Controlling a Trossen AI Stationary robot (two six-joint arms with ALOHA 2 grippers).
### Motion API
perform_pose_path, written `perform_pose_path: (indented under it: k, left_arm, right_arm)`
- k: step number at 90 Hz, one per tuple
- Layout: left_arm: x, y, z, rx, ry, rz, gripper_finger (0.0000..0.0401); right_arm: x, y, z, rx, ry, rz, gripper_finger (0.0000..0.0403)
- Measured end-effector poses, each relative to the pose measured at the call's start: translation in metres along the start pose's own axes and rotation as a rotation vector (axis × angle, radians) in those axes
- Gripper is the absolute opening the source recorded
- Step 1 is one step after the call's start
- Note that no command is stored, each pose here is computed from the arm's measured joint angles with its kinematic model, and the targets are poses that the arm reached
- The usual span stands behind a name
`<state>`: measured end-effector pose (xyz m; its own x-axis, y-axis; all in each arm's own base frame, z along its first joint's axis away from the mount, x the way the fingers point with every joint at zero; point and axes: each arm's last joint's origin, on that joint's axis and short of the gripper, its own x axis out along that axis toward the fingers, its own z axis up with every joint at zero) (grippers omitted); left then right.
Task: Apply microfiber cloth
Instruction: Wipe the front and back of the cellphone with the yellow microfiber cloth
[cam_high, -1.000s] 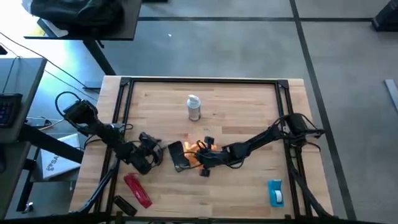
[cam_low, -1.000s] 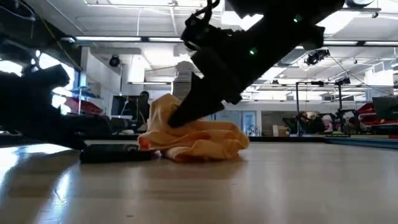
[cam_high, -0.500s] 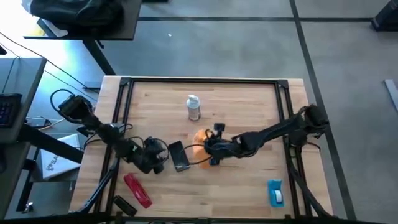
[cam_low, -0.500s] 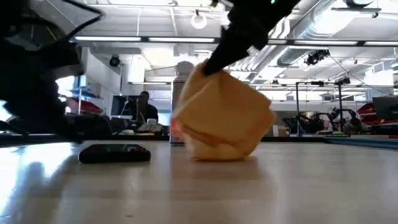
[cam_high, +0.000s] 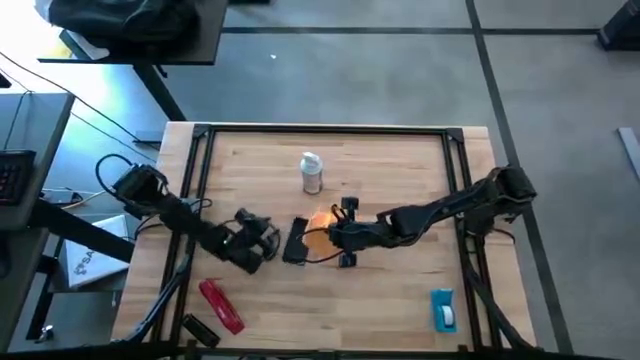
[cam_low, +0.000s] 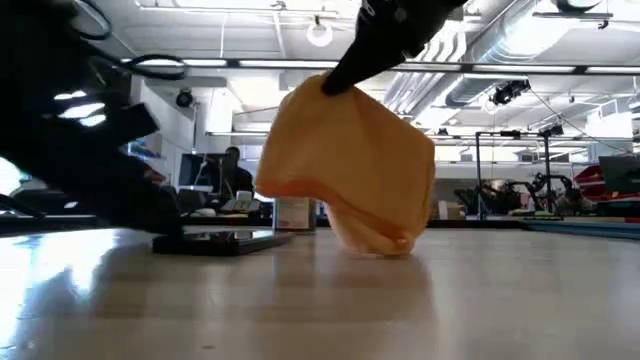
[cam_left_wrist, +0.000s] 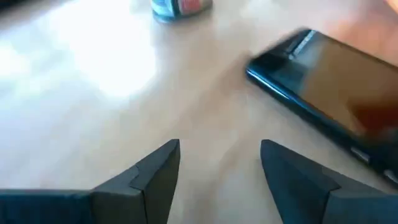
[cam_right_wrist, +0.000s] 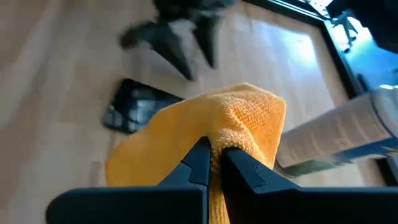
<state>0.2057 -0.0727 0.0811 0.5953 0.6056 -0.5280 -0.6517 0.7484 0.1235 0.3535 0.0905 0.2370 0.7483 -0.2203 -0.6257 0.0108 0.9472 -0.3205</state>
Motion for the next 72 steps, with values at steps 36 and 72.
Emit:
perform_pose_path:
  k: [36, 72]
  left_arm:
    - [-0.048, -0.016, 0.025, -0.028, -0.114, -0.278, 0.0204]
    - [-0.034, -0.065, -0.001, -0.070, -0.214, -0.418, 0.0204]
  right_arm:
    - [0.012, -0.011, -0.023, -0.060, 0.206, -0.087, 0.0000]
    - [0.089, 0.001, -0.026, -0.074, -0.014, 0.053, 0.0000]
